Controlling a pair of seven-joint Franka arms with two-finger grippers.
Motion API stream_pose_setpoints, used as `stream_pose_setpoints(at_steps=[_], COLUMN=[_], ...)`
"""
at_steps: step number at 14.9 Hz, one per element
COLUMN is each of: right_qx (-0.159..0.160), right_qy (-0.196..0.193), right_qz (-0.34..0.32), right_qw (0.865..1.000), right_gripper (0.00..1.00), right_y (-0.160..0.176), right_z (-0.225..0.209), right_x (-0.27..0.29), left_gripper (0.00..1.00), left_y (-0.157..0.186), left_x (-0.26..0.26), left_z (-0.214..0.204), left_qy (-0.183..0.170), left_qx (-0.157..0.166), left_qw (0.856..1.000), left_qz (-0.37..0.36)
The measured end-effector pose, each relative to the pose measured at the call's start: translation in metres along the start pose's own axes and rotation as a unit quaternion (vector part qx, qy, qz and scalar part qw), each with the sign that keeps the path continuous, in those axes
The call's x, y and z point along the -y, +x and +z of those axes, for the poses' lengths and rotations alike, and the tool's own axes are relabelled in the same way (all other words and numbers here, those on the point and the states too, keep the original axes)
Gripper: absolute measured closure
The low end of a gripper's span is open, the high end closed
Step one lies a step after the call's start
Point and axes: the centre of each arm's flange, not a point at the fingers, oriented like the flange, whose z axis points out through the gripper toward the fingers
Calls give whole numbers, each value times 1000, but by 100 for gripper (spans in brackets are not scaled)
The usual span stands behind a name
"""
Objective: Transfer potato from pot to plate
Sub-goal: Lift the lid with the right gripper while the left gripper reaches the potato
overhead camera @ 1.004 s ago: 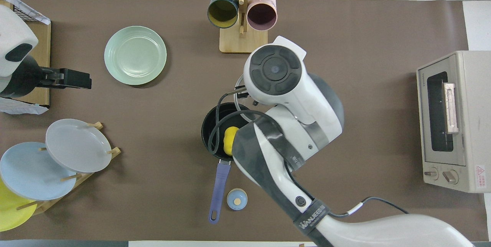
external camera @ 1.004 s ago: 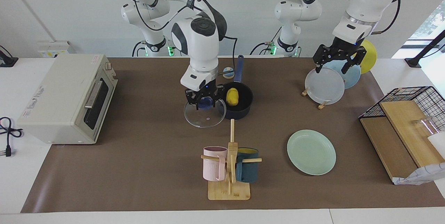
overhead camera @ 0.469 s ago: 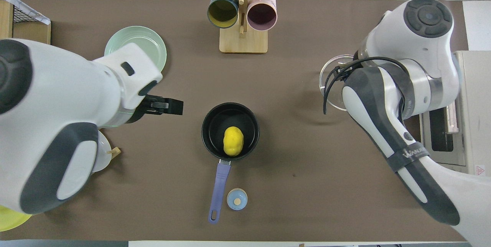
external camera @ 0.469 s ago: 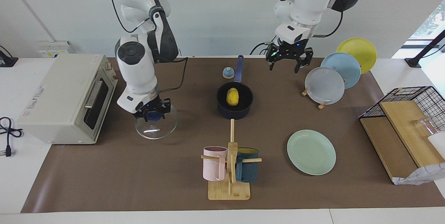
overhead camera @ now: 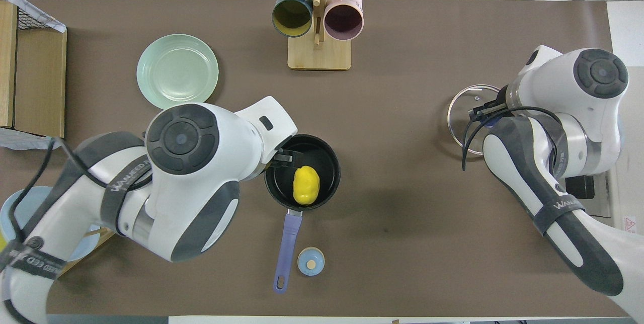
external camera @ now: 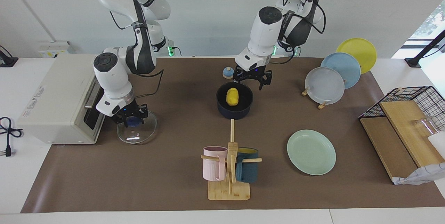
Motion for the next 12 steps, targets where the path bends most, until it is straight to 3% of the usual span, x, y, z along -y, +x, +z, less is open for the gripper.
stream_pose_setpoints(at_steps=[6, 8, 9, 12], right_qx=[5, 2, -1, -4], right_qy=[6, 13, 16, 22], right_qz=[4, 12, 15, 18], right_qw=[1000, 1000, 1000, 1000], right_gripper=[35, 30, 27, 0], right_y=[-12, -12, -11, -1], right_z=[11, 9, 6, -14], right_x=[3, 4, 4, 6], left_gripper=[0, 0, 0, 0], left_y=[4, 1, 1, -5], left_x=[-10, -12, -11, -15], left_z=[51, 57, 58, 64], left_qy=[-5, -3, -2, 0], left_qx=[-2, 3, 4, 10], left_qw=[1000, 1000, 1000, 1000], left_qz=[4, 0, -4, -12])
